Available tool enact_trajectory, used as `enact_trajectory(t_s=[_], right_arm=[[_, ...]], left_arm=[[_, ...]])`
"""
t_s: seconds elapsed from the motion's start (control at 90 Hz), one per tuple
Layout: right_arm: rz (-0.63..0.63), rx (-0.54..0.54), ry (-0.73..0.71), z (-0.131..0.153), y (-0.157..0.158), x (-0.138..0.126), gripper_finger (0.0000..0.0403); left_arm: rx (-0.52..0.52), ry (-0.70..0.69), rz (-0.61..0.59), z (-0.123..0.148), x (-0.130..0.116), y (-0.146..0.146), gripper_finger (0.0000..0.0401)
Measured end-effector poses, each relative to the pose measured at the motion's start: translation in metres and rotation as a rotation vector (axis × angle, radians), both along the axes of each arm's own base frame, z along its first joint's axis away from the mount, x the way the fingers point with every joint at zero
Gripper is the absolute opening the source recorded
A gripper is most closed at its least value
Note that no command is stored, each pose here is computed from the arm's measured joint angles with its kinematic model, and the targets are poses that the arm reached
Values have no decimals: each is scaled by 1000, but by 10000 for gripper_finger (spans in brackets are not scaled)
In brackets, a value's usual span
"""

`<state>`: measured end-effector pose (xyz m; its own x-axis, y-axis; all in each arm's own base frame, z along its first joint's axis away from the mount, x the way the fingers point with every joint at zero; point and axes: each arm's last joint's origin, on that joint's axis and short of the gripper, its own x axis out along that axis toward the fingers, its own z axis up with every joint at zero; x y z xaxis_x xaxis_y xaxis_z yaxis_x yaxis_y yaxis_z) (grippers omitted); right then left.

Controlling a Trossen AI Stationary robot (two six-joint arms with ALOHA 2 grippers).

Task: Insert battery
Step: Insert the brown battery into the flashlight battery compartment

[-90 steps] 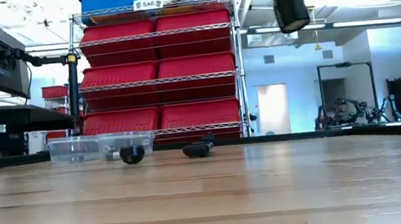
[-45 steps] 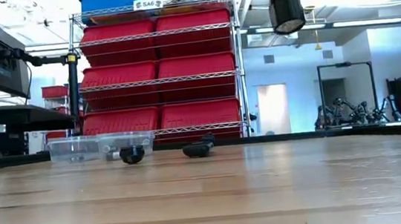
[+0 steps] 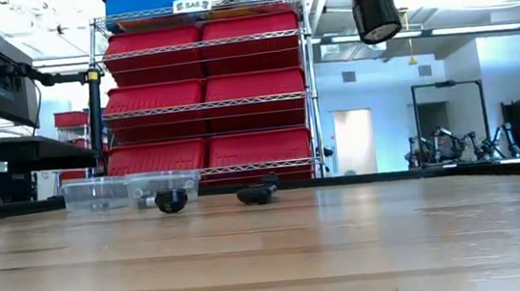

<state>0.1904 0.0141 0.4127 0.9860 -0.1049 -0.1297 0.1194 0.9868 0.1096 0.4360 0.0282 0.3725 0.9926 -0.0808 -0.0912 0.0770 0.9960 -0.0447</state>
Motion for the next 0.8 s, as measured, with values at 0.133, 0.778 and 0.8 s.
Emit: enact_trajectory(t_s=[0.133, 0.778, 0.8], right_arm=[[7, 2, 25, 10, -1, -13, 164], [-42, 29, 145, -33, -2, 1, 260], [-46, 26, 133, -32, -3, 4, 260]], left_arm=[[-1, 4, 9, 1, -1, 4, 136], [35, -4, 13, 3, -3, 10, 136], [35, -4, 13, 3, -3, 10, 136]])
